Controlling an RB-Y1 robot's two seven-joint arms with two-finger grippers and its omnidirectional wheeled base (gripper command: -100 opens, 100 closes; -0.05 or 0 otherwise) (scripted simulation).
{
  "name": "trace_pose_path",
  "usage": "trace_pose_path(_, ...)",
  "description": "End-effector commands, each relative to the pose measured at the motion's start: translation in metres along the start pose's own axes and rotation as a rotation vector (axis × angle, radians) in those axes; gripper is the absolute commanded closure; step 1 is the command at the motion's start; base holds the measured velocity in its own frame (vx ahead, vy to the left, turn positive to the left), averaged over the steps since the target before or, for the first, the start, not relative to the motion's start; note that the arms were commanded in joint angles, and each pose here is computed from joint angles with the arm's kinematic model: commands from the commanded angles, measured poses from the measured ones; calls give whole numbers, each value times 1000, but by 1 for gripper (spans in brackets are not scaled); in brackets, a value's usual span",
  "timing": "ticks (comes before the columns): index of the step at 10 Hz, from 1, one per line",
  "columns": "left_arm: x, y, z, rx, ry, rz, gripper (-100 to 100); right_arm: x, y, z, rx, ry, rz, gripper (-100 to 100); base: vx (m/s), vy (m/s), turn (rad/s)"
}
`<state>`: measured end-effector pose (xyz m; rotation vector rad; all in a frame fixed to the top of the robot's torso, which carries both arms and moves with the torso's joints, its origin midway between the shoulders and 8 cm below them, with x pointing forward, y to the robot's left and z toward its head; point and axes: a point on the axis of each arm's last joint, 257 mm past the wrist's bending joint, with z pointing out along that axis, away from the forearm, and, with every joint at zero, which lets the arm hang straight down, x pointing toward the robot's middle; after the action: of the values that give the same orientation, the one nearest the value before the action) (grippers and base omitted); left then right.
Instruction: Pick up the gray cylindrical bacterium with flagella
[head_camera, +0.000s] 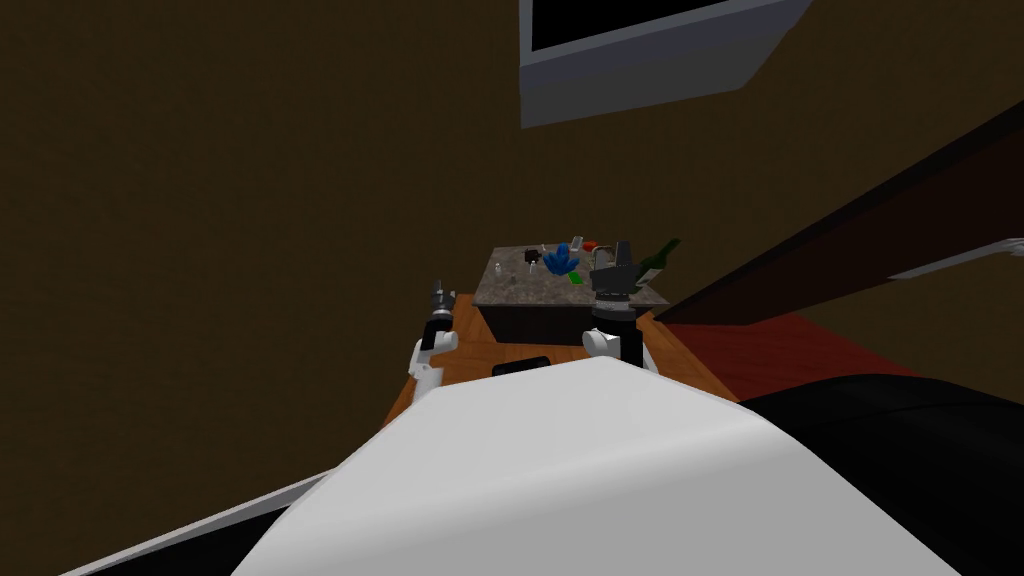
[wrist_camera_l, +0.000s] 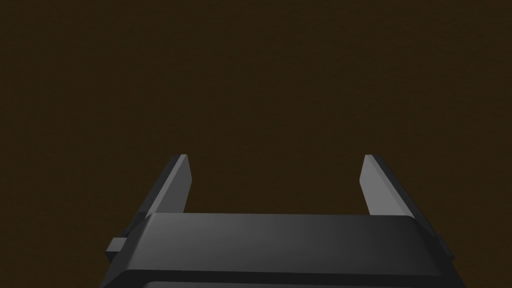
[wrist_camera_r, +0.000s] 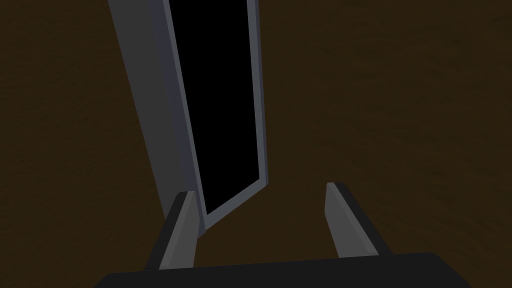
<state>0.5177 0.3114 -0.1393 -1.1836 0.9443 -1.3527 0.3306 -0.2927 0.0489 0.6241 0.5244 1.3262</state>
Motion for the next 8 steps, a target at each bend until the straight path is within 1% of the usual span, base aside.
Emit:
trace_pose_path(1, -7, 13, 14, -48, -14, -34, -100, 0, 0, 0, 0, 0, 0, 0, -37, -33, 40)
trace_pose_path(2, -3, 15, 21, -58, -11, -37, -100, 0, 0, 0, 0, 0, 0, 0, -29, -24, 28)
trace_pose_path(3, -8, 26, 29, -94, -23, -68, -100, 0, 0, 0, 0, 0, 0, 0, -34, -23, 44)
trace_pose_path(4, -4, 28, 36, -107, -21, -71, -100, 0, 0, 0, 0, 0, 0, 0, -29, -21, 25)
trace_pose_path(5, -7, 39, 44, -142, -32, -102, -100, 0, 0, 0, 0, 0, 0, 0, -30, -28, 32)
trace_pose_path(6, -3, 40, 50, -156, -30, -105, -100, 0, 0, 0, 0, 0, 0, 0, -27, -24, 29)
trace_pose_path(7, -4, 48, 57, -190, -40, -136, -100, 0, 0, 0, 0, 0, 0, 0, -28, -26, 52)
trace_pose_path(8, -1, 52, 64, -205, -38, -139, -100, 0, 0, 0, 0, 0, 0, 0, -26, -25, 21)
